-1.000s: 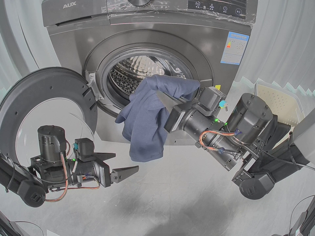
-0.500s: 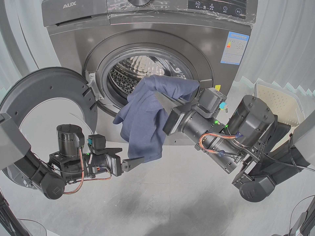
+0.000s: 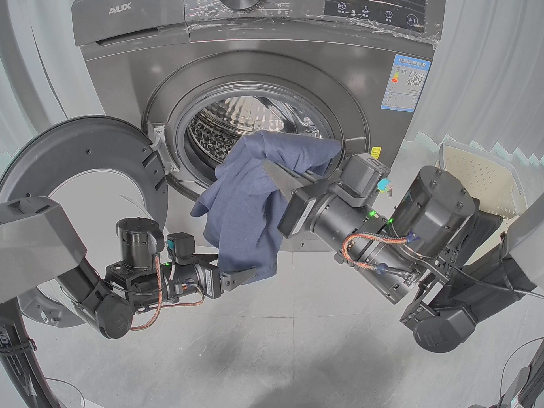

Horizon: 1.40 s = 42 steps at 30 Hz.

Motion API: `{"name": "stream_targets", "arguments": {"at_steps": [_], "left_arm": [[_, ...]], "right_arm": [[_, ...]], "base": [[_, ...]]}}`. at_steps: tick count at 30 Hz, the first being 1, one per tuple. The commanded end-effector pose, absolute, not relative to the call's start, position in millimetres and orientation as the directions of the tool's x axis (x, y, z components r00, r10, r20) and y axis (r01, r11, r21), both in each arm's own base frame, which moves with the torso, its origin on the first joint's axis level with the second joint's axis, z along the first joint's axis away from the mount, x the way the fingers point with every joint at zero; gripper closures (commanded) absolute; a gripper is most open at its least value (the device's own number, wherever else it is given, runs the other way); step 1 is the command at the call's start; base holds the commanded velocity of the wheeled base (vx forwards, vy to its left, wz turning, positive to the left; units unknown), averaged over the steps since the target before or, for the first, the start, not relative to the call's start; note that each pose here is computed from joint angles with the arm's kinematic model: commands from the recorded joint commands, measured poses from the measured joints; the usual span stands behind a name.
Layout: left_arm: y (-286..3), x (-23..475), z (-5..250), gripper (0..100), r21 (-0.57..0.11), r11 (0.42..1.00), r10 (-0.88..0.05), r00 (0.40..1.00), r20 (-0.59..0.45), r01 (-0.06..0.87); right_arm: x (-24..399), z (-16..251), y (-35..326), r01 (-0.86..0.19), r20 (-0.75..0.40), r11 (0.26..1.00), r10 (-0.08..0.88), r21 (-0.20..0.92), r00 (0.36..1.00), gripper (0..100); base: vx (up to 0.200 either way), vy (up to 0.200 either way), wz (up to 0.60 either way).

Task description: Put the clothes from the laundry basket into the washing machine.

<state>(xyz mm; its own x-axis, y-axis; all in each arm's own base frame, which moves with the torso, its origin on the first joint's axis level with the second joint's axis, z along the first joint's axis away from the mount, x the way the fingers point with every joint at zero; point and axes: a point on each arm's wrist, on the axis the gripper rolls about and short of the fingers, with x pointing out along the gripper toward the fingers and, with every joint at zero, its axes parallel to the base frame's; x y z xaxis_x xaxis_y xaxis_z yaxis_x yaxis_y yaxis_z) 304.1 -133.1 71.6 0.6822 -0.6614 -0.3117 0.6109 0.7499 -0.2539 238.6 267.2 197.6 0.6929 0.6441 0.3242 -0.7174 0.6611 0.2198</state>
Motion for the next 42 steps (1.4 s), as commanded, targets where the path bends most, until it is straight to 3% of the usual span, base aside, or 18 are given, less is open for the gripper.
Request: {"name": "stream_targets", "arguments": {"at_steps": [1, 13, 14, 21, 25, 33, 37, 42], "left_arm": [[-136.7, 307.9, 64.2, 0, -0.257, 0.748, -0.663, 0.675, -0.325, 0.611], [-141.6, 306.4, 57.7, 0, -0.252, 0.738, -0.674, 0.670, -0.310, 0.626], [-141.7, 306.5, 57.3, 100, -0.252, 0.738, -0.674, 0.670, -0.310, 0.626], [-148.6, 301.7, 52.8, 100, -0.244, 0.719, -0.694, 0.663, -0.280, 0.651], [-153.7, 274.8, 54.9, 100, -0.232, 0.680, -0.733, 0.637, -0.239, 0.695], [-145.6, 225.2, 81.6, 100, -0.181, 0.652, -0.758, 0.640, -0.128, 0.736], [-142.1, 209.9, 114.0, 100, -0.159, 0.627, -0.774, 0.633, -0.016, 0.762], [-138.1, 207.1, 127.8, 100, -0.187, 0.622, -0.769, 0.638, 0.038, 0.760]], "right_arm": [[237.5, 199.3, 266.2, -0.718, 0.328, 0.660, 0.643, 0.220, 0.692, 100], [237.1, 199.5, 266.6, -0.719, 0.330, 0.659, 0.644, 0.219, 0.690, 100], [237.5, 199.5, 266.2, -0.718, 0.330, 0.660, 0.643, 0.219, 0.691, 100], [238.2, 199.1, 265.4, -0.716, 0.328, 0.663, 0.641, 0.219, 0.694, 100], [239.2, 194.7, 264.1, -0.710, 0.311, 0.671, 0.642, 0.214, 0.700, 100], [242.7, 182.7, 263.0, -0.698, 0.271, 0.684, 0.645, 0.213, 0.715, 100], [243.5, 166.6, 264.7, -0.691, 0.220, 0.691, 0.656, 0.211, 0.722, 100], [239.5, 150.4, 262.0, -0.687, 0.155, 0.700, 0.669, 0.196, 0.727, 100]], "base": [[0.000, 0.000, 0.00], [0.000, 0.000, 0.00], [0.000, 0.000, 0.00], [0.000, 0.000, 0.00], [0.000, 0.000, 0.00], [0.000, 0.000, 0.00], [0.000, 0.000, 0.00], [0.000, 0.000, 0.00]]}}
